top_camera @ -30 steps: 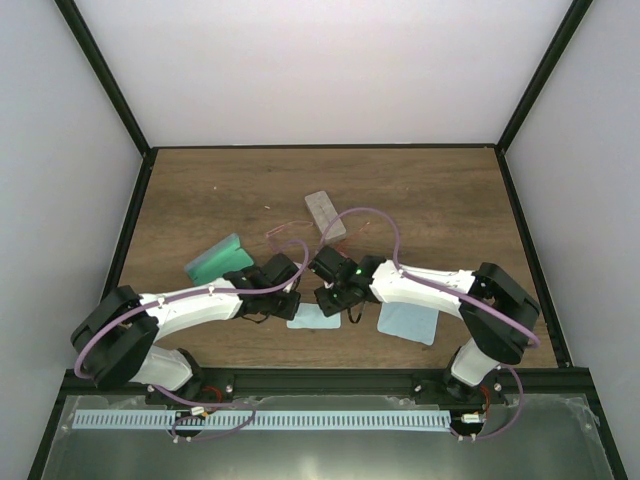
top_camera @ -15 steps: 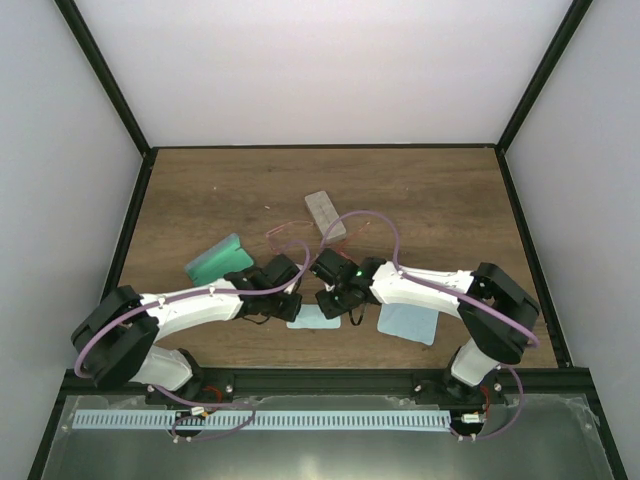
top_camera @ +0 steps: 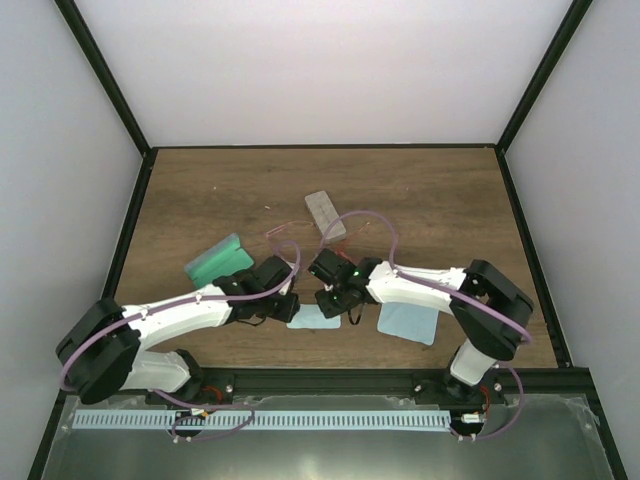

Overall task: Organize the sunglasses
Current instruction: Fold the glasses cleaning cloth at the center of the board.

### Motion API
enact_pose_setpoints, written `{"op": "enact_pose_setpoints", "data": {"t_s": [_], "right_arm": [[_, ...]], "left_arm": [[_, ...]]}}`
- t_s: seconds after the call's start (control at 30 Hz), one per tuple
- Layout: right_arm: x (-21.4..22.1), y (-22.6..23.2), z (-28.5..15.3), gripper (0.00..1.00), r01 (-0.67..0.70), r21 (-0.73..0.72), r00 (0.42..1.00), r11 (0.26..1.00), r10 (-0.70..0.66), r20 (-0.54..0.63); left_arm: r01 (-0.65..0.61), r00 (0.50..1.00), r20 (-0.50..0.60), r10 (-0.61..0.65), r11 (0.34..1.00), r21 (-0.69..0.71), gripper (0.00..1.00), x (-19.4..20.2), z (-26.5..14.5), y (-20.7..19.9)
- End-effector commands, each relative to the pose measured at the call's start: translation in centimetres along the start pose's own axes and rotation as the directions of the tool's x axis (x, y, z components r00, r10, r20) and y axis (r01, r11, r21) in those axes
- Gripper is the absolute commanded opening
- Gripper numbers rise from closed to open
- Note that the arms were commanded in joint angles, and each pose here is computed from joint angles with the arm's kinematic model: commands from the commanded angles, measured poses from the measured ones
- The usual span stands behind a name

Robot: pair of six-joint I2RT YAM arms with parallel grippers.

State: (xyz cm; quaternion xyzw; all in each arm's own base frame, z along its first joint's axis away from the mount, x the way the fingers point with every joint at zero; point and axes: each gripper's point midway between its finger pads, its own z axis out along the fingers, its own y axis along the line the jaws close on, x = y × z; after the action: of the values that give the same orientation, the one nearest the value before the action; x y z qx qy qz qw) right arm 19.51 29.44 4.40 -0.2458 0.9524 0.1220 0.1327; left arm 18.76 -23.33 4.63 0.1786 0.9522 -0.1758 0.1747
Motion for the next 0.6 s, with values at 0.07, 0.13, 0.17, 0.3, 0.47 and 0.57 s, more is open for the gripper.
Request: {"op": "enact_pose_setpoints", "data": {"t_s": [0.07,0.13,0.17,0.3,0.47,0.57], "right_arm": [[-0.9,0.6,1.0,0.22,0.021,-0.012,1.000,1.000,-0.021,0.000],[-0.8,0.6,1.4,0.22,0.021,-0.011,1.000,1.000,-0.021,-0.010],[-0.7,0.6,1.6,0.22,0.020,-0.010,1.000,1.000,-0.021,-0.016],[0.0,0.6,2.2,0.22,0.024,-0.014,0.999,1.000,-0.025,-0.043],[0.7,0.8,2.6,0.17,0.027,-0.031,0.997,0.999,-0.029,-0.066],[0.8,0.8,2.4,0.11,0.029,-0.033,0.997,0.999,-0.031,-0.067]], "left_arm": [[0.034,0.999,0.038,-0.035,0.999,0.020,0.32,-0.2,-0.7,-0.2],[0.038,0.999,0.039,-0.039,0.999,0.018,0.33,-0.1,-0.7,-0.1],[0.043,0.998,0.038,-0.044,0.999,0.015,0.33,-0.1,-0.7,0.0],[0.066,0.997,0.046,-0.066,0.998,-0.001,0.35,-0.3,-0.7,0.2],[0.099,0.994,0.040,-0.097,0.994,-0.037,0.35,-0.6,-0.1,0.7],[0.103,0.994,0.041,-0.101,0.994,-0.047,0.35,-0.8,0.1,0.7]]}}
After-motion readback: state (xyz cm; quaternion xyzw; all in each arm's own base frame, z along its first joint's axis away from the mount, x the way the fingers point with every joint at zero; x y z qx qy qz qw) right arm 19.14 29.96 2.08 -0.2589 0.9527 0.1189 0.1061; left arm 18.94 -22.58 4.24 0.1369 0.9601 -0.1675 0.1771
